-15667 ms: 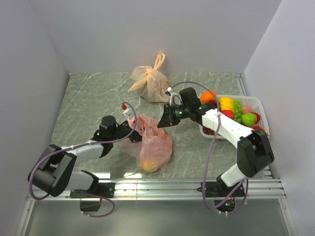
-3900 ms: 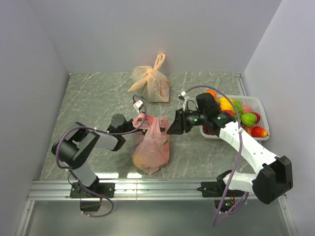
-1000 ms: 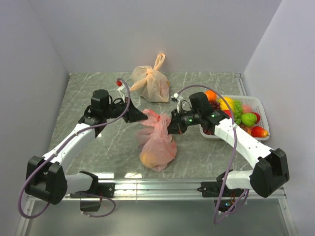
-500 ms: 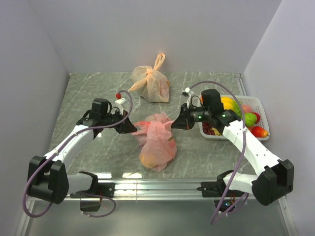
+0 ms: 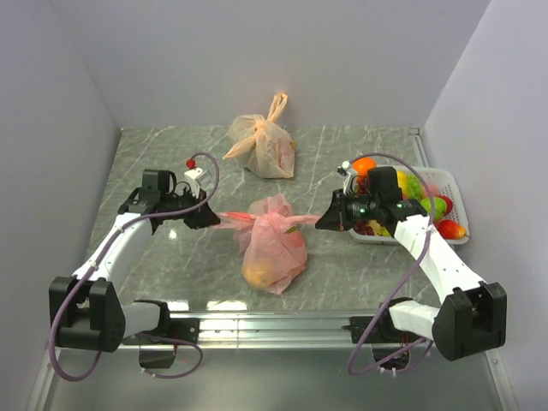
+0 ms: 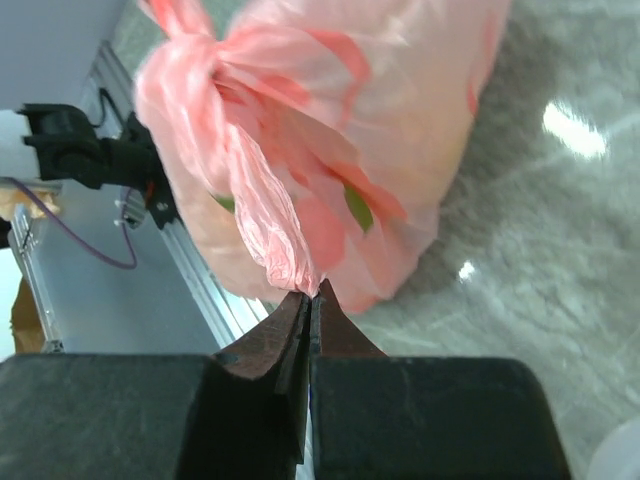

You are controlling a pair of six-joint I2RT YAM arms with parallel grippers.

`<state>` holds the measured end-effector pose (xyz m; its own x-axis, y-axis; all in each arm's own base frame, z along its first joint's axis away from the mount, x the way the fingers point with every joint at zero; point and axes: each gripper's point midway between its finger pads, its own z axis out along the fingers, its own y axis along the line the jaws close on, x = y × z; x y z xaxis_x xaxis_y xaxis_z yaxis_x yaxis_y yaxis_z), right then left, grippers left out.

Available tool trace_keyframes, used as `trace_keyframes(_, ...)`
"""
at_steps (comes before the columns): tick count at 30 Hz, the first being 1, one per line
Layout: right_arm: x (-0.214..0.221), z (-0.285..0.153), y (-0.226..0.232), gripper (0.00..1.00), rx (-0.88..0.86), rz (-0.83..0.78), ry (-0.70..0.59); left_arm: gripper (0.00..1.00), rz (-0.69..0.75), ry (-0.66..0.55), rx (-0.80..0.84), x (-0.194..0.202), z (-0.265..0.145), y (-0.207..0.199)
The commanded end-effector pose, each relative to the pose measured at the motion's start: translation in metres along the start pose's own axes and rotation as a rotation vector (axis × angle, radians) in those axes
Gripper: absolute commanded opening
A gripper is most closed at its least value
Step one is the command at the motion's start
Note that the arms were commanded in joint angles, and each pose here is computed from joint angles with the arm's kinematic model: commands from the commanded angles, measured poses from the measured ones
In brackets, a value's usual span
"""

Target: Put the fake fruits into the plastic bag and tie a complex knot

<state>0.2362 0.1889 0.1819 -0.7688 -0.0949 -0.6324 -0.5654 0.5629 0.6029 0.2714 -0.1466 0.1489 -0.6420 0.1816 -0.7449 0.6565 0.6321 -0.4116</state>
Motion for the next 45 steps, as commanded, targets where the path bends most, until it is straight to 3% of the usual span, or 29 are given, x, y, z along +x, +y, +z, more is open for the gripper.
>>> trace_keyframes(1, 0.014, -0.015, -0.026, 0.00, 0.128, -0.031, 0.006, 0.00, 0.114, 0.027, -0.130, 0.002, -0.020, 0.027)
trace_keyframes(10, -0.007, -0.011, -0.001, 0.00, 0.035, -0.202, 0.057, 0.04, 0.193, -0.054, 0.162, -0.026, -0.010, -0.034)
trace_keyframes(13, -0.011, -0.002, 0.002, 0.21, 0.068, -0.263, 0.099, 0.12, 0.207, -0.057, 0.174, -0.031, -0.005, -0.043)
trace_keyframes(14, -0.015, -0.001, 0.003, 0.33, 0.078, -0.269, 0.101, 0.16, 0.211, -0.059, 0.181, -0.031, -0.004, -0.046)
trace_keyframes(15, -0.016, 0.001, 0.004, 0.56, 0.086, -0.275, 0.103, 0.18, 0.213, -0.066, 0.186, -0.033, -0.003, -0.048)
trace_keyframes(17, -0.018, 0.002, 0.005, 0.65, 0.097, -0.291, 0.095, 0.26, 0.214, -0.069, 0.187, -0.034, -0.002, -0.050)
trace_keyframes(18, -0.019, 0.003, 0.008, 0.73, 0.100, -0.313, 0.091, 0.27, 0.212, -0.069, 0.187, -0.034, -0.002, -0.050)
trace_keyframes(19, -0.020, 0.003, 0.009, 0.74, 0.101, -0.333, 0.092, 0.27, 0.214, -0.070, 0.187, -0.035, -0.003, -0.050)
trace_keyframes(25, -0.030, 0.008, 0.000, 0.73, 0.179, -0.487, 0.120, 0.34, 0.223, -0.073, 0.188, -0.035, -0.003, -0.051)
trace_keyframes(30, -0.038, 0.019, -0.011, 0.73, 0.220, -0.577, 0.153, 0.49, 0.209, -0.073, 0.194, -0.035, 0.000, -0.051)
trace_keyframes(37, -0.025, 0.038, -0.023, 0.70, 0.191, -0.695, 0.242, 0.54, 0.257, -0.030, 0.158, -0.039, 0.008, -0.044)
trace_keyframes(38, -0.025, 0.041, -0.025, 0.68, 0.191, -0.694, 0.247, 0.54, 0.264, -0.018, 0.160, -0.038, 0.011, -0.046)
trace_keyframes(41, -0.031, 0.047, -0.027, 0.44, 0.197, -0.709, 0.234, 0.54, 0.273, 0.010, 0.139, -0.034, 0.020, -0.043)
trace_keyframes(45, -0.030, 0.050, -0.030, 0.29, 0.213, -0.729, 0.240, 0.52, 0.267, 0.078, 0.117, -0.022, 0.035, -0.040)
